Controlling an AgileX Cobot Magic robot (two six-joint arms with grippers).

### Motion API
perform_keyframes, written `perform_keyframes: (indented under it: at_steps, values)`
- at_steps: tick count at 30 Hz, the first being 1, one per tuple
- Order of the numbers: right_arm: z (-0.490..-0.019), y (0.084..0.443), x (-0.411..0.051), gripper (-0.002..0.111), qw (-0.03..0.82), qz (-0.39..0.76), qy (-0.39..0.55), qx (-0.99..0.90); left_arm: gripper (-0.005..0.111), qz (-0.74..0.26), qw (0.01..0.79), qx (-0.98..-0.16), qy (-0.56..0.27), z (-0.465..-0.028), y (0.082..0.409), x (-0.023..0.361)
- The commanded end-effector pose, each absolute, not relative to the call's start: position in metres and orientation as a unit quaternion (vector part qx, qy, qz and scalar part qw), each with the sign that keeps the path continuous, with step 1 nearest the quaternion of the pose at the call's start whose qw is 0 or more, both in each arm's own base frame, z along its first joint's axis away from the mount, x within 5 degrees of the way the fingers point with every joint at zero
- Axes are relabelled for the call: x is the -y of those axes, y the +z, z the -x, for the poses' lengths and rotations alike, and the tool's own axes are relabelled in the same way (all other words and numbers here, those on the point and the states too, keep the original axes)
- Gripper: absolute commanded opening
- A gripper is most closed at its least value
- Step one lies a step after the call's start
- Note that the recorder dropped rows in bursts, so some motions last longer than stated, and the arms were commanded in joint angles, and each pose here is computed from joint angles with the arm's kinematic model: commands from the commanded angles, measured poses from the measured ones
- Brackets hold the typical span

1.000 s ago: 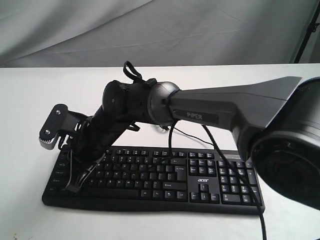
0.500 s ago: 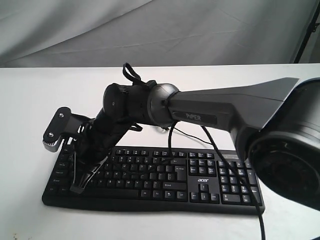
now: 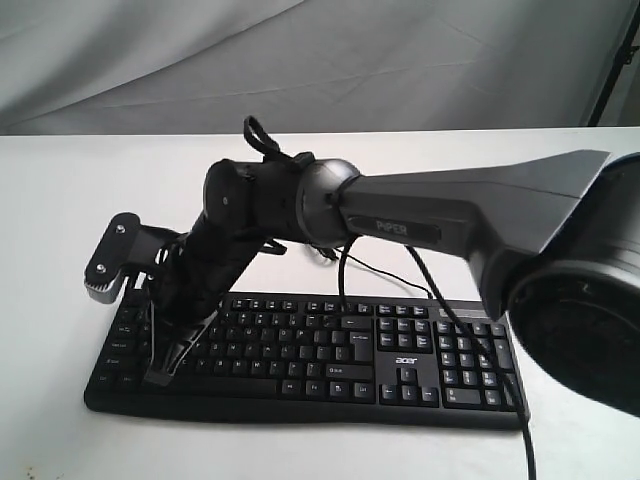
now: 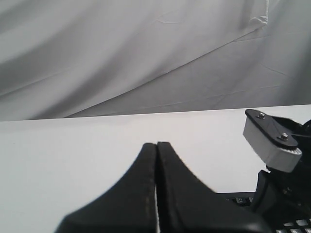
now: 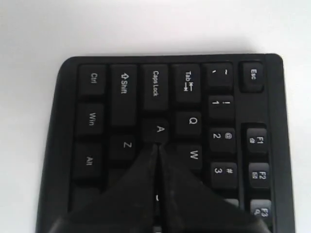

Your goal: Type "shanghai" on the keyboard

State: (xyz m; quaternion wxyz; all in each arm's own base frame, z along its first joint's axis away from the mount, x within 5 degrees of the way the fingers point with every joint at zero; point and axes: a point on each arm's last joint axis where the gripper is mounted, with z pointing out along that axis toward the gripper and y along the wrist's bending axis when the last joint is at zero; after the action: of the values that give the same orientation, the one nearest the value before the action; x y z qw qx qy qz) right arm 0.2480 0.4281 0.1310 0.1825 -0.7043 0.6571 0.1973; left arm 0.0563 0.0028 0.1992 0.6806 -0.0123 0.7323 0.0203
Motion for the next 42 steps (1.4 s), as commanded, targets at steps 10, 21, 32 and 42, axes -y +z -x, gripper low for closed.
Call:
perform_keyframes:
  at_steps: [10, 21, 32, 42]
  values:
    - [-0.239, 0.140, -0.360, 0.000, 0.215, 0.638, 0.186, -0.715, 0.000, 0.011, 0.683, -0.730, 0.017, -0.056, 0.199, -0.002]
    - [-0.243, 0.127, -0.359, 0.000, 0.211, 0.635, 0.180, -0.721, 0.000, 0.011, 0.683, -0.730, 0.017, -0.056, 0.199, -0.002]
    - [-0.244, 0.122, -0.358, 0.000, 0.204, 0.635, 0.180, -0.723, 0.000, 0.011, 0.683, -0.730, 0.017, -0.056, 0.199, -0.002]
    - [-0.242, 0.120, -0.357, 0.000, 0.195, 0.635, 0.182, -0.725, 0.000, 0.011, 0.683, -0.730, 0.017, -0.056, 0.199, -0.002]
